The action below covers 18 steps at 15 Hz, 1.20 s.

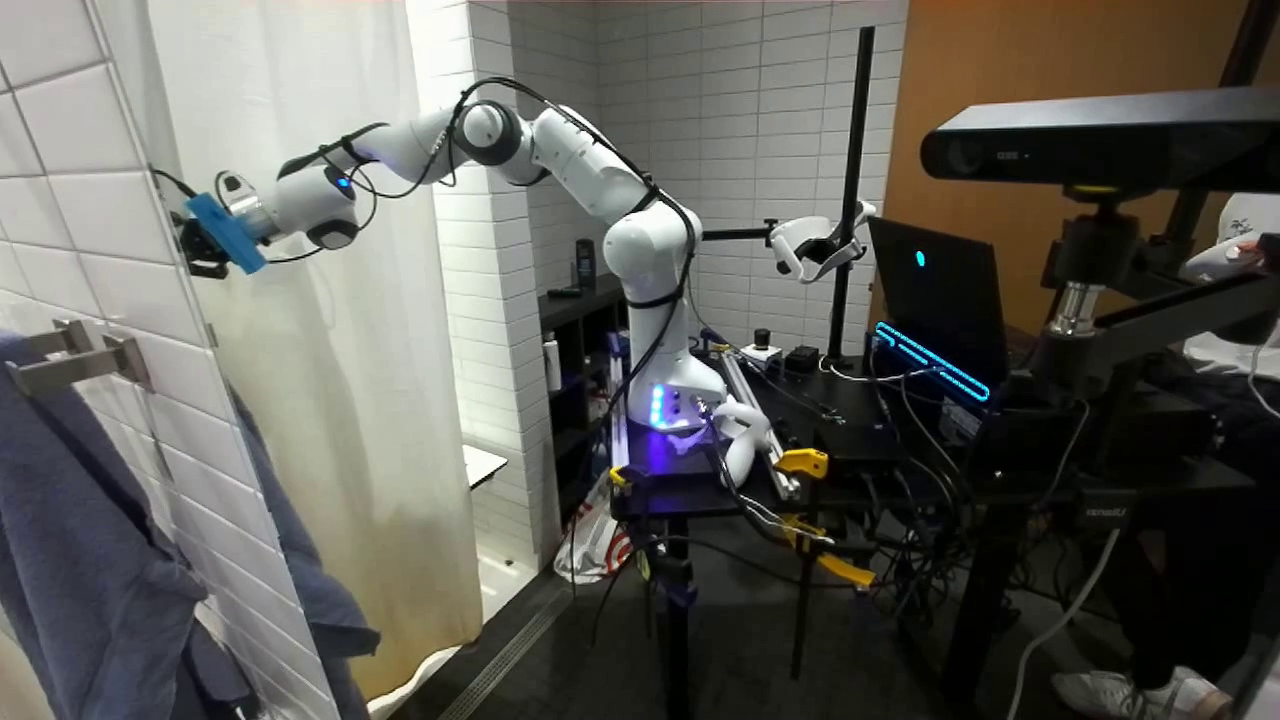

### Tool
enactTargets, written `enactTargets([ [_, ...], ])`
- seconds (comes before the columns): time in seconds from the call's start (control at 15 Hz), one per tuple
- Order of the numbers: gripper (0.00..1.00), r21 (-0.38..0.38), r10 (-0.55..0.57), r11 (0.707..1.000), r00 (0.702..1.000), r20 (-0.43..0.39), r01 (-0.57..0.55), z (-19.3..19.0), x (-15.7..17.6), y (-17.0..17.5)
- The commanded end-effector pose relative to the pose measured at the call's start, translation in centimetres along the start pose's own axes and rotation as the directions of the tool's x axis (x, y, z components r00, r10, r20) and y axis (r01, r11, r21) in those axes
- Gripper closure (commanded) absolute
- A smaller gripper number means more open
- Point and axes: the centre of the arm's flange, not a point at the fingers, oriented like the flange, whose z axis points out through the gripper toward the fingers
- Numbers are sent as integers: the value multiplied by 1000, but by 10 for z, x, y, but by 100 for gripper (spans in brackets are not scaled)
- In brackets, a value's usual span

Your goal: Close the curtain railing

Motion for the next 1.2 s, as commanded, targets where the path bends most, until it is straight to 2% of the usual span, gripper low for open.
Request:
enactTargets([
  [0.0, 62, 65, 23, 998, 999, 23, -25, 7, 5, -21],
  [0.2, 40, 121, 51, 991, 998, 44, -56, 8, 2, -40],
  [0.53, 4, 174, 85, 980, 992, 91, -100, 7, -6, -66],
  [0.6, 1, 197, 86, 975, 992, 93, -102, 0, -23, -37],
  [0.93, 0, 272, 117, 950, 983, 143, -153, -14, -37, -22],
  [1.13, 0, 353, 159, 914, 977, 142, -200, -29, -31, -27],
])
